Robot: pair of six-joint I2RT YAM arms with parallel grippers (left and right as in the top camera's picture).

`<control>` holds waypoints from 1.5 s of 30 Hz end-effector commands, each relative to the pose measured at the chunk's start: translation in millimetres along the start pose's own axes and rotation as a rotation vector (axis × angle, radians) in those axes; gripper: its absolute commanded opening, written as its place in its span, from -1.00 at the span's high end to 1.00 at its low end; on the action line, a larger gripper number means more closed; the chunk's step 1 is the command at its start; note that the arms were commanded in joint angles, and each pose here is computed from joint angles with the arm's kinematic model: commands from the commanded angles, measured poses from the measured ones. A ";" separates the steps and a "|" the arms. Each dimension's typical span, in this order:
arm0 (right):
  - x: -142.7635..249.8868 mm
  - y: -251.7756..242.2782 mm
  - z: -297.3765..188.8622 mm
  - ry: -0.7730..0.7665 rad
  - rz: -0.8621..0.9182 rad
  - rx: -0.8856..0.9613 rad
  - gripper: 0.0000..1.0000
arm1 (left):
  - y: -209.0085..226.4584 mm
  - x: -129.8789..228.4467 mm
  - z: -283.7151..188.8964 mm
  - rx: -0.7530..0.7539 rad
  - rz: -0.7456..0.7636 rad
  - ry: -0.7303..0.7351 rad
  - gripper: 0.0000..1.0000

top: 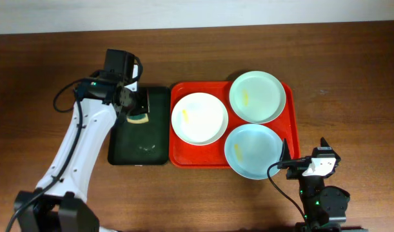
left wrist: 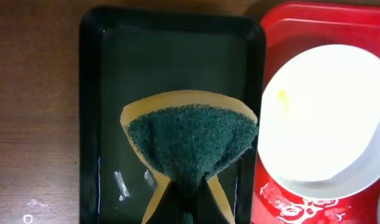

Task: Clean dirty plates on tray and stack at the side
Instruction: 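Lift the sponge with the left gripper above the black tray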

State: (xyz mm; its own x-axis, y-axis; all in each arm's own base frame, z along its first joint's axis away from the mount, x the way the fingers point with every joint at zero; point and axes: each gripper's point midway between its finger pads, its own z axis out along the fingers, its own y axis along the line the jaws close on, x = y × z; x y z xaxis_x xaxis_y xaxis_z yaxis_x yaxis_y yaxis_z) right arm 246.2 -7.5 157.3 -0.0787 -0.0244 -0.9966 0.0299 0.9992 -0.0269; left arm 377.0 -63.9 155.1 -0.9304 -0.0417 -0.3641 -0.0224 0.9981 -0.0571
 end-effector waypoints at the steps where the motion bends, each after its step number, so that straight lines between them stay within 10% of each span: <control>1: 2.9 -1.5 0.0 0.006 0.001 0.006 -0.97 | 1.2 -2.3 5.7 -0.016 0.016 0.007 1.00; 45: 2.9 -1.5 0.0 0.006 0.001 0.006 -0.97 | 1.7 -6.1 12.6 -0.028 0.048 -0.001 1.00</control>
State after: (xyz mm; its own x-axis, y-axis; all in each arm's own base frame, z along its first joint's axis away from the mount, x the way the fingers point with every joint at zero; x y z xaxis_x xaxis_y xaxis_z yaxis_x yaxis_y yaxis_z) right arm 246.2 -7.5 157.3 -0.0787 -0.0248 -0.9966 0.0299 0.9992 -0.0272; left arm 385.0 -61.8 145.1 -0.9317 -0.0132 -0.3629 -0.0041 0.9997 -0.0260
